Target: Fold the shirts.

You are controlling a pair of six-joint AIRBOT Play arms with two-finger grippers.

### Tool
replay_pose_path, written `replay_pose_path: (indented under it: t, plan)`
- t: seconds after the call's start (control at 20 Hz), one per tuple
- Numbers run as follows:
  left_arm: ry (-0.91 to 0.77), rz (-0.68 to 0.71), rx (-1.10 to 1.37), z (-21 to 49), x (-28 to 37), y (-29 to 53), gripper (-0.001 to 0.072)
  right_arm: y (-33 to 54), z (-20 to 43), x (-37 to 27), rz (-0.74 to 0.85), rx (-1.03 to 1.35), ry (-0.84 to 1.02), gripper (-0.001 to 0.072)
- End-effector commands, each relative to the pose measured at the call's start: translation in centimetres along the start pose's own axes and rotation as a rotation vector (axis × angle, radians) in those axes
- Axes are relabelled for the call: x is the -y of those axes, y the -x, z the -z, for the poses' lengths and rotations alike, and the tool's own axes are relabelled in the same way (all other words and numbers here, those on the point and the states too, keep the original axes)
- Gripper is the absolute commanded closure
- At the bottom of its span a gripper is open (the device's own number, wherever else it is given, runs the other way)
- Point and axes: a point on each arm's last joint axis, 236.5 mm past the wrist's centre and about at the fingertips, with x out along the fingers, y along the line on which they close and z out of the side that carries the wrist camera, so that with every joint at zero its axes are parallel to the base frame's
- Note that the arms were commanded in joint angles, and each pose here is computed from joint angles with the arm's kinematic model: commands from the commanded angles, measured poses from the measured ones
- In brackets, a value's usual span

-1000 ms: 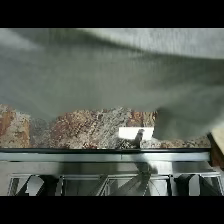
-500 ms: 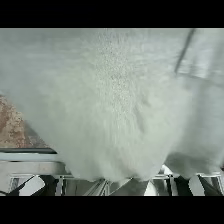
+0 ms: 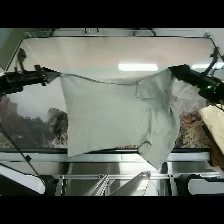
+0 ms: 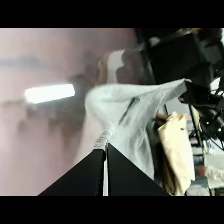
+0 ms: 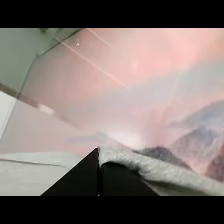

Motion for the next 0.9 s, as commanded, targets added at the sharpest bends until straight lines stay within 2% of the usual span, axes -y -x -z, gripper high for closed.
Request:
replay_pose_path:
  t: [0.0, 0.2, 0.4, 0.5, 0.85]
  plan:
    - [0.069, -0.009, -0.084, 0.2, -5.7, -5.0, 0.0678, -4.1, 1.6, 5.2, 0.001, 0.025, -0.127, 0.07]
    - [0.023, -0.011, -0.037, -4.0, -4.5, -4.1, 0.0678, -3.2, -2.1, 6.2, -0.016, 0.08, -0.146, 0.07]
    - [-0.012, 0.011, -0.095, -4.2, -2.0, -2.8, 0.0679, 0.5, -1.6, 7.5, -0.04, -0.019, -0.181, 0.07]
    - [0.037, -0.053, -0.162, -2.8, -3.3, -1.3, 0.0679, 3.1, -1.2, 8.9, -0.031, -0.061, -0.184, 0.07]
    - [0.251, 0.009, -0.342, 5.0, -5.5, -3.1, 0.0685, 6.9, 6.3, 10.0, 0.007, -0.404, -0.173, 0.07]
